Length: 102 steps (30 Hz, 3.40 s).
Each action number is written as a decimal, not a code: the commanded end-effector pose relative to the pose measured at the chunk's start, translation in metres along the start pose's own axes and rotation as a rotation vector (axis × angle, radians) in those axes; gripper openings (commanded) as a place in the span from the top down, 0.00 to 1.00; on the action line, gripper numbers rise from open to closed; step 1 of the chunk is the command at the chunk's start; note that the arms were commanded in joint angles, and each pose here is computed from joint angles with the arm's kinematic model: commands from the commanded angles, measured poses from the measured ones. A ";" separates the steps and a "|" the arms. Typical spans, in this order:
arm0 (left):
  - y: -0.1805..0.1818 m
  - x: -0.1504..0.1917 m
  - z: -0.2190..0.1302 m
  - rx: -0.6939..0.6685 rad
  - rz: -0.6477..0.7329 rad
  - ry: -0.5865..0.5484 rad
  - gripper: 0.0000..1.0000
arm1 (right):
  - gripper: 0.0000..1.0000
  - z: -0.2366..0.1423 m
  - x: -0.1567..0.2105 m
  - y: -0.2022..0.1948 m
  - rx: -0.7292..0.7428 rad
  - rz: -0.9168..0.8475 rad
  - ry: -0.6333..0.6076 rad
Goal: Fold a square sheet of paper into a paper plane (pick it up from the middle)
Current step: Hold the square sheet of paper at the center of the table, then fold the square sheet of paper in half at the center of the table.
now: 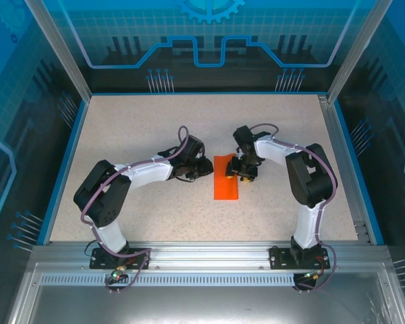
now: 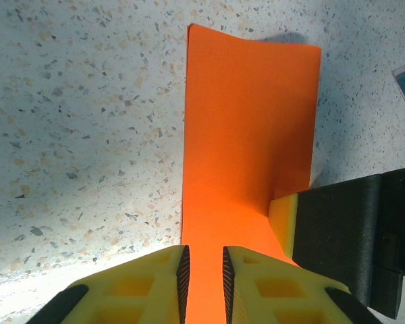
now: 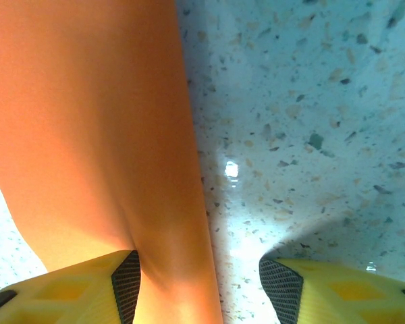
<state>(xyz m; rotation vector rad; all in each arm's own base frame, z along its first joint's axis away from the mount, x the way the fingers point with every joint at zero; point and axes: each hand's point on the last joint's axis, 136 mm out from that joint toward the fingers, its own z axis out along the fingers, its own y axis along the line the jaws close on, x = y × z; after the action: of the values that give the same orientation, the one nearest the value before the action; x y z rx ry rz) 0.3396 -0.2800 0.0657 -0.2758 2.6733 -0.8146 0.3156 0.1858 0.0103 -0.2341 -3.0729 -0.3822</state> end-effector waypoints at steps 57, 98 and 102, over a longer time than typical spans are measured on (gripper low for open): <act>0.021 0.034 0.068 -0.091 0.007 0.191 1.00 | 0.51 -0.066 -0.024 0.036 -0.422 -0.075 -0.198; 0.021 0.038 0.068 -0.090 0.009 0.201 1.00 | 0.94 -0.006 0.008 0.009 -0.535 -0.129 -0.096; 0.022 0.038 0.068 -0.093 0.011 0.203 1.00 | 0.94 -0.021 0.010 0.022 -0.616 -0.148 -0.108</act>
<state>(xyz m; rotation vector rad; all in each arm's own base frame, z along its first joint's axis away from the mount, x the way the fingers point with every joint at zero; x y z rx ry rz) 0.3457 -0.3163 0.0167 -0.2193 2.8137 -0.8384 0.3119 0.1996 0.0216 -0.0593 -3.0047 -1.2632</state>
